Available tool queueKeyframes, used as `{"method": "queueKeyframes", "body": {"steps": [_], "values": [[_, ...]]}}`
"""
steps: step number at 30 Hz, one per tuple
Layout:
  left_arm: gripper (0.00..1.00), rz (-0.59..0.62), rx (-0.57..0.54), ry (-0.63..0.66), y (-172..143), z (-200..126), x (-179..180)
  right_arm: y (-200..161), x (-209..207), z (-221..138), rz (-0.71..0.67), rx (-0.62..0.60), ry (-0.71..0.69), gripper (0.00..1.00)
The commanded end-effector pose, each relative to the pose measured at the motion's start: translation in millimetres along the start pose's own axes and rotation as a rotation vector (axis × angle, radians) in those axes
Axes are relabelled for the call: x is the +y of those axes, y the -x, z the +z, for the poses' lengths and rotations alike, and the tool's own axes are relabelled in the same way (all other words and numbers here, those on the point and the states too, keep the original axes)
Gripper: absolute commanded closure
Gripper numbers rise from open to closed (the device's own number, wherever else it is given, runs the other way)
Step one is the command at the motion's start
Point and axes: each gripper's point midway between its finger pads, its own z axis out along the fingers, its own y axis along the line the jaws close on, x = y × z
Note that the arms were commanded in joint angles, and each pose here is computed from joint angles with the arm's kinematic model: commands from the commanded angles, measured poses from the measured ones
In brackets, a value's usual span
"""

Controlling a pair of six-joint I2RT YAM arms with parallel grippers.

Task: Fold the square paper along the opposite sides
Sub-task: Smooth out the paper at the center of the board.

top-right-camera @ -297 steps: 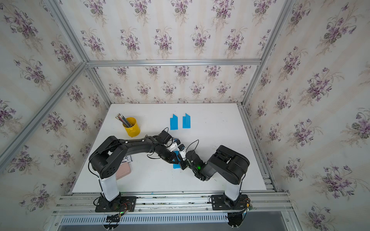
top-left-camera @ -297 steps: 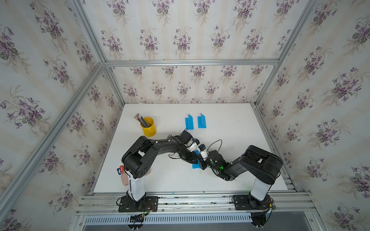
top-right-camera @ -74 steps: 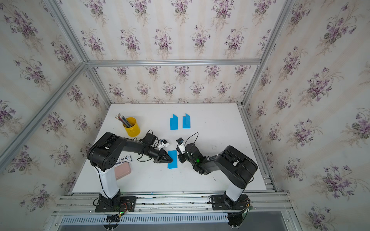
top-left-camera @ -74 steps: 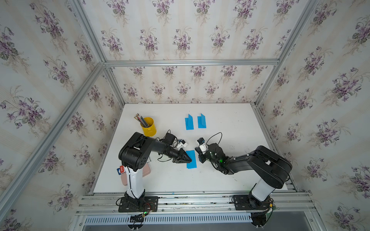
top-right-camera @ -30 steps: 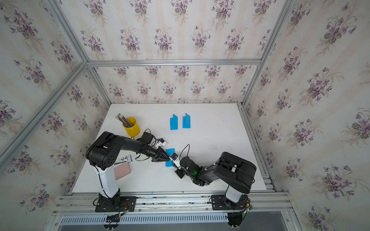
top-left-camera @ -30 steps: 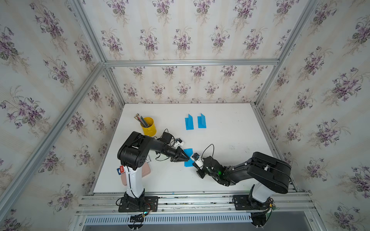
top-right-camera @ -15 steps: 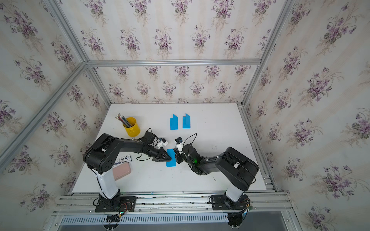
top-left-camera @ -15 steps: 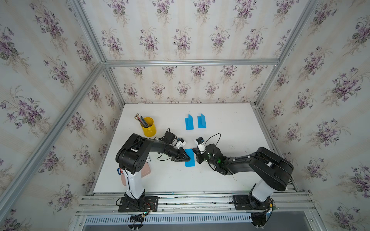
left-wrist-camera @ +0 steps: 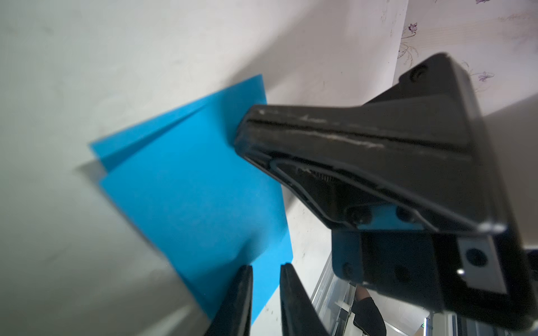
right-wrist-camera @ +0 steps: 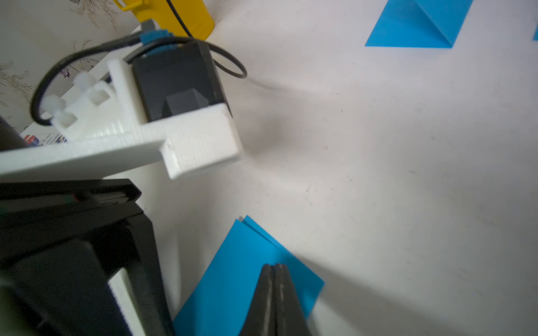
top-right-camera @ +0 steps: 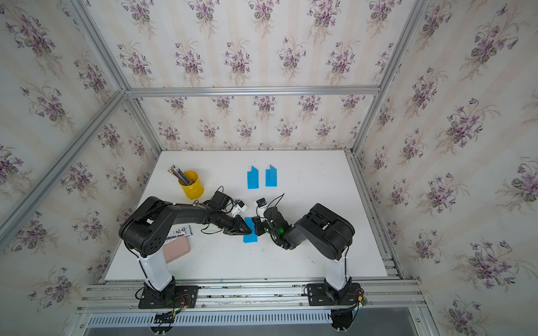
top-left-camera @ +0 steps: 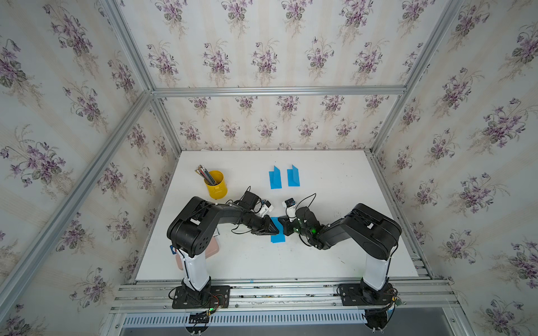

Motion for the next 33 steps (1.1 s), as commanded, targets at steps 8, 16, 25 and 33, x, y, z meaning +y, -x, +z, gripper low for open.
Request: {"method": "queueKeyframes", "body": {"steps": [8,16,25,33], "values": [[0.75,-0.179,-0.050,0.648,-30,-29,133,-1,-34,1,0.002,0.028,-0.095,1.00],[0.75,-0.183,-0.054,0.646,-30,-29,134,31,-8,-24,-0.027,-0.015,-0.013,1.00],[0.75,-0.178,-0.067,0.617,-29,-28,130,-1,11,-43,0.280,0.186,0.177,0.75],[0.75,-0.176,-0.065,0.611,-29,-28,129,2,12,-45,0.231,0.138,0.219,1.00]]}}
